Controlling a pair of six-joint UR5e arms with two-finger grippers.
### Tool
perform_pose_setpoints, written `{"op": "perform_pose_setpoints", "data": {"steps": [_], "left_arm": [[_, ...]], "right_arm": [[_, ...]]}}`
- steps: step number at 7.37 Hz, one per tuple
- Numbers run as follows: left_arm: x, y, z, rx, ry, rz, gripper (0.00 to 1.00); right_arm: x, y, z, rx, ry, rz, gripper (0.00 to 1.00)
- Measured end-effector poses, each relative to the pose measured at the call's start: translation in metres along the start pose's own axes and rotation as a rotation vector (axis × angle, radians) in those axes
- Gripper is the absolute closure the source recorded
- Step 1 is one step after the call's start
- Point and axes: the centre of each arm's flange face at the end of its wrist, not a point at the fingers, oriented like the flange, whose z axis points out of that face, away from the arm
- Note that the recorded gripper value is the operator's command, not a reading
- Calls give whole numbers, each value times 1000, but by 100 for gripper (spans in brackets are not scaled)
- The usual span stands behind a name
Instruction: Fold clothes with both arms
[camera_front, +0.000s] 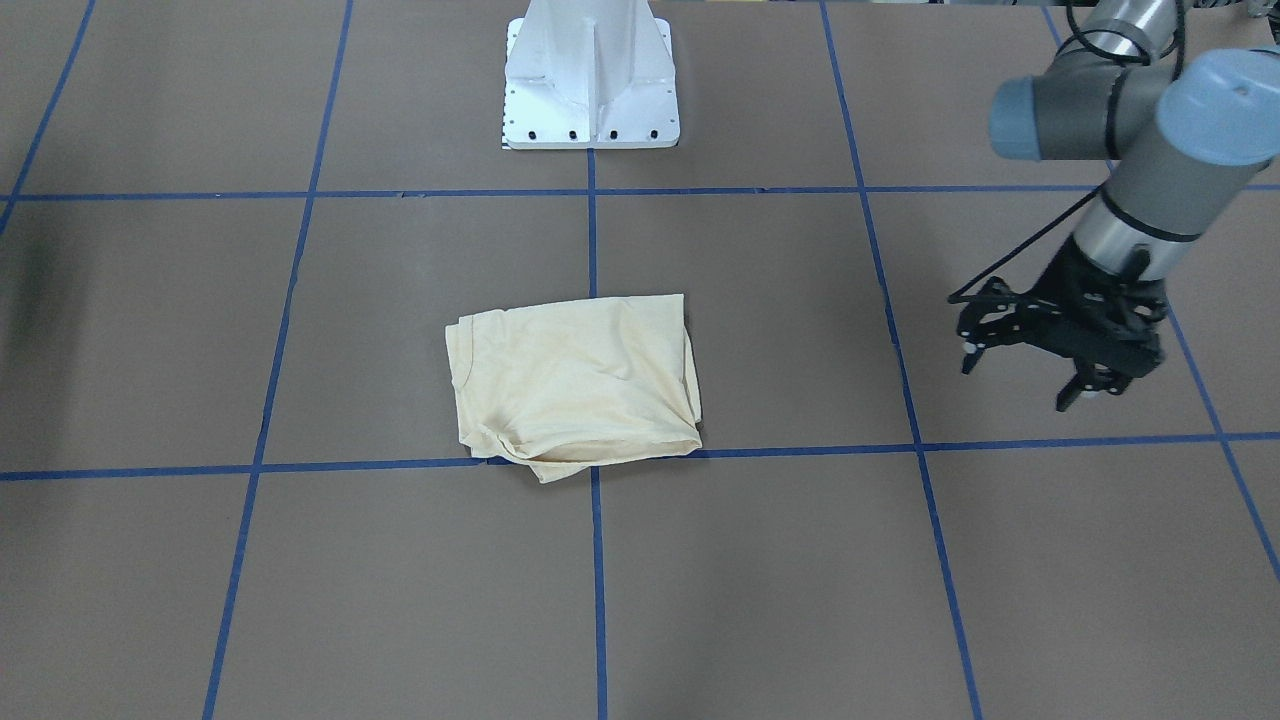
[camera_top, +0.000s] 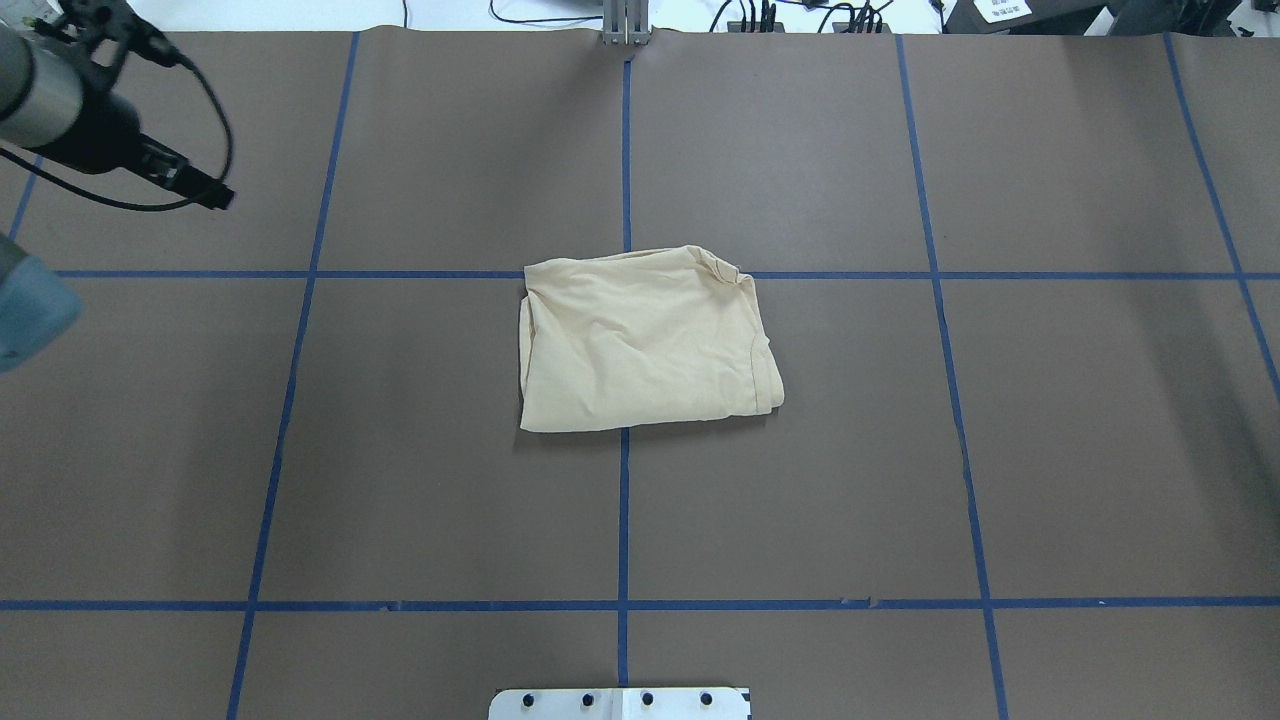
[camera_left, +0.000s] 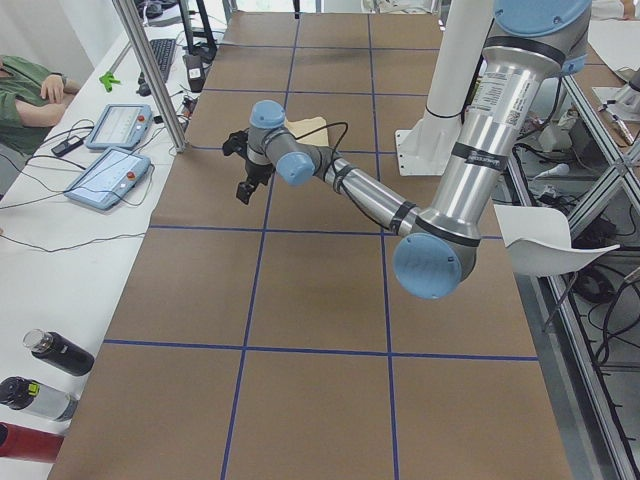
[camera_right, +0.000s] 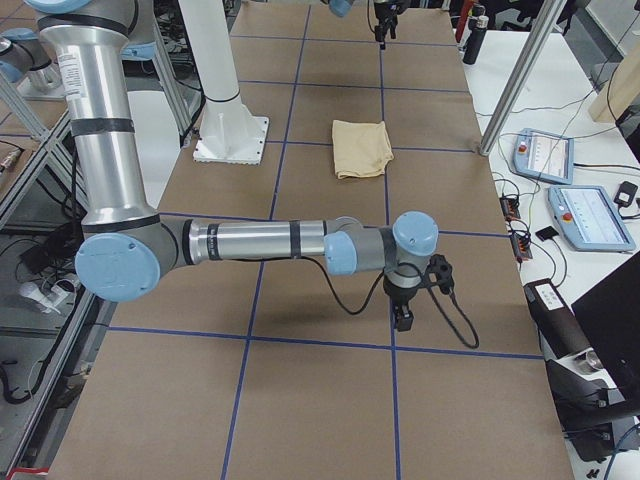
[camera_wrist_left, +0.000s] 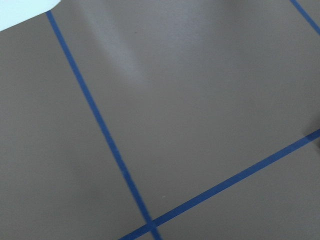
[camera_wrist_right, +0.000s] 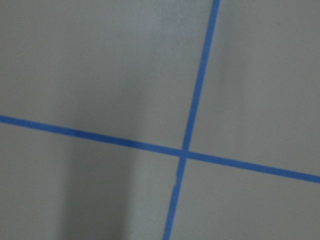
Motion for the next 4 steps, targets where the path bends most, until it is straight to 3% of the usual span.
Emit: {"op": "perform_pose_setpoints", "data": {"steps": [2,4], "left_arm": [[-113,55,-27,-55,-59,-49,0],[-218,130,-57,-116,-117,-15,0]], "right_arm": [[22,30,6,-12,-6,-14,0],[20,29,1,-2,-5,19,0]]}}
